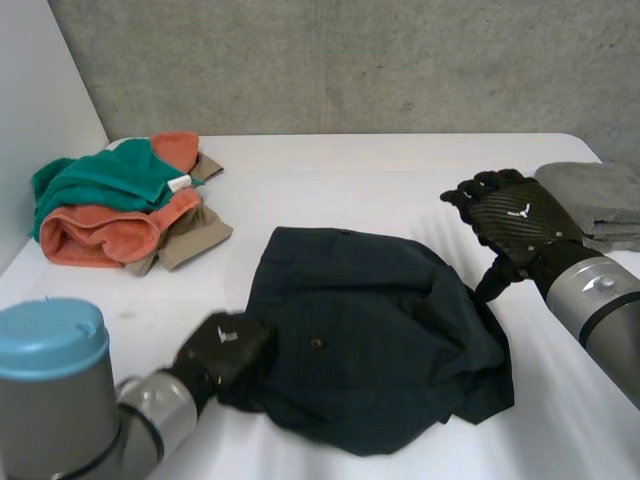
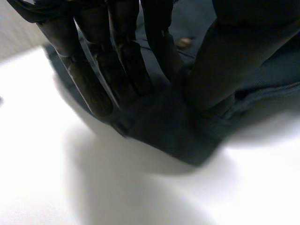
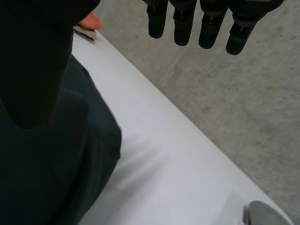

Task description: Fold the laundry.

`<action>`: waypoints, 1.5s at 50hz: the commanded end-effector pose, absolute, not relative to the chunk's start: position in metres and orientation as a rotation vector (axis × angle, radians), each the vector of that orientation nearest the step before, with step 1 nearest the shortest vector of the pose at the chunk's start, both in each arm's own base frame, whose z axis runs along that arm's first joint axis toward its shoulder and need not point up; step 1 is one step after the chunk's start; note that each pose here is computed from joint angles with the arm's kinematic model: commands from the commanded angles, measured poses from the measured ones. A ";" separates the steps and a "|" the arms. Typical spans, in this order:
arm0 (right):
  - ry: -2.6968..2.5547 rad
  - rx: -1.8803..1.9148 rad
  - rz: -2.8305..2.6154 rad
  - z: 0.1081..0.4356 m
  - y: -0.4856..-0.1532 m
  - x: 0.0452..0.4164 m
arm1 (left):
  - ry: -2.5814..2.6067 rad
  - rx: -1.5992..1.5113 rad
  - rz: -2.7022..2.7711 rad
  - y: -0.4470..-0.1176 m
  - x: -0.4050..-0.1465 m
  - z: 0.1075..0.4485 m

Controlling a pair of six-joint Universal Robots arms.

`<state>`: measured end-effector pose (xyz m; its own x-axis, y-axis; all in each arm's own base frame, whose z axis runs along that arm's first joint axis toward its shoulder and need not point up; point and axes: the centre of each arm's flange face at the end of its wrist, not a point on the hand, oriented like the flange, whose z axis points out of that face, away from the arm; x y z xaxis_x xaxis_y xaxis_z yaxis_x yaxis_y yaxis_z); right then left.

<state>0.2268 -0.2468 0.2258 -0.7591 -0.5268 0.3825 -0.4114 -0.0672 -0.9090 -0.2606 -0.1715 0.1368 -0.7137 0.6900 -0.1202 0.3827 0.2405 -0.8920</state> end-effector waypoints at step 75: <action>1.888 -1.648 -1.749 0.124 -0.199 0.256 | -2.374 -0.725 1.346 -0.219 -0.211 0.132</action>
